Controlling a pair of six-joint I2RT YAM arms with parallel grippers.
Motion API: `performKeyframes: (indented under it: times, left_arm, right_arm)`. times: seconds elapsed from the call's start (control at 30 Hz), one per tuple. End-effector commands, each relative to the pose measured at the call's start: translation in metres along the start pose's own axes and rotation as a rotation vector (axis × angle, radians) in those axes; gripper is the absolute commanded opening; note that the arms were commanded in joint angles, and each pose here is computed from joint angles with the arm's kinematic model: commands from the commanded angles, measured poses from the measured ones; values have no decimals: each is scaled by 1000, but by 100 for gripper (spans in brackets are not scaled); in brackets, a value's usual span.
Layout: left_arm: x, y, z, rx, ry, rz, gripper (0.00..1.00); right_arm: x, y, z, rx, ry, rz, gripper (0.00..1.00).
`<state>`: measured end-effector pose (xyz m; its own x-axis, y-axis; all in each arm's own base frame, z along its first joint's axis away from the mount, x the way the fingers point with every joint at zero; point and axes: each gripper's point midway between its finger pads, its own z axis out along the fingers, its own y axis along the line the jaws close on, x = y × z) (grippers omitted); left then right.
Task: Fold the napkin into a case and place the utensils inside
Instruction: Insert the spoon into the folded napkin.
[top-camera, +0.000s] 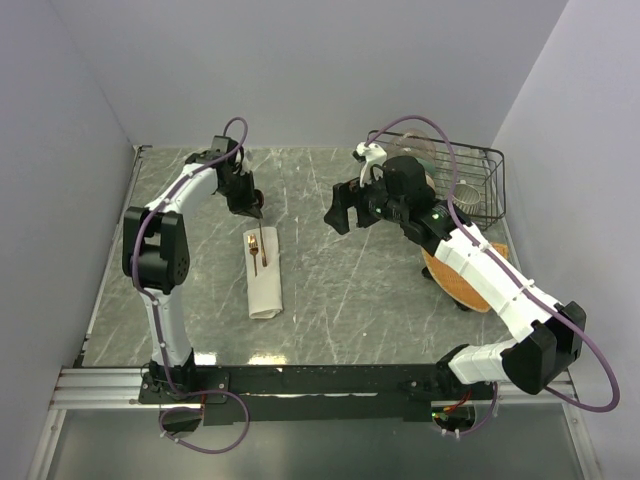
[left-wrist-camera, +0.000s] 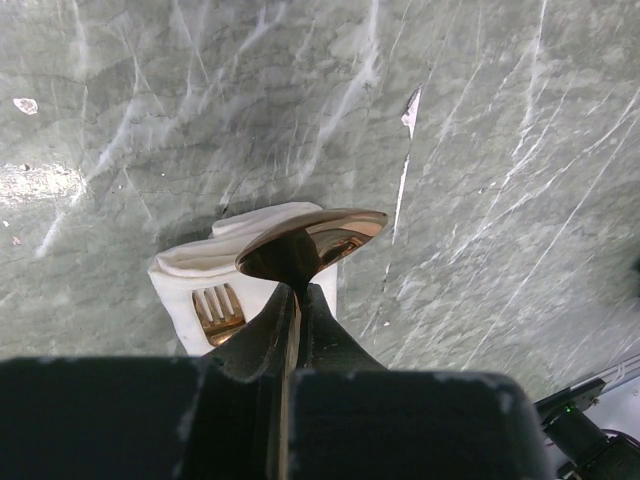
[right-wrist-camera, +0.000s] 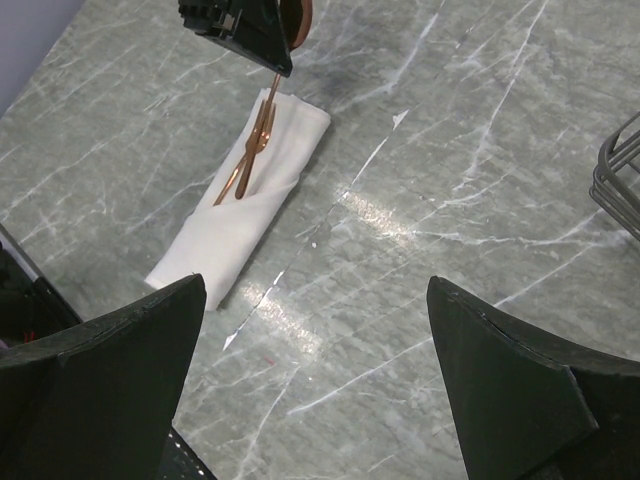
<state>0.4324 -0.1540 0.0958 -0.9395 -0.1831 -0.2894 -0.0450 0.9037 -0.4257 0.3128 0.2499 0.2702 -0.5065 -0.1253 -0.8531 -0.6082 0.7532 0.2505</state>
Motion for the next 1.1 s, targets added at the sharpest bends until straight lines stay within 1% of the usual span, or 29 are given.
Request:
performKeyframes:
  times: [0.0,0.2,0.47,0.8,1.07]
  left_arm:
    - [-2,-1,0,1,5,-11,1]
    - [17,2,8,16,60,-46,1]
    - [29,-1,5,40,86,-55,1]
    - [71,-5,4,35,143,-60,1]
    - [78,-6,1,13,136,-61,2]
  right_arm:
    - [-16,-1,-5,2,-49,-22,100]
    - [-14,1,-4,-10,-40,-15,100]
    - [-11,1,-3,-11,-36,-8,100]
    - [-9,2,-3,-20,-39,-5,100]
    - [-7,3,-5,-22,-36,-4,100]
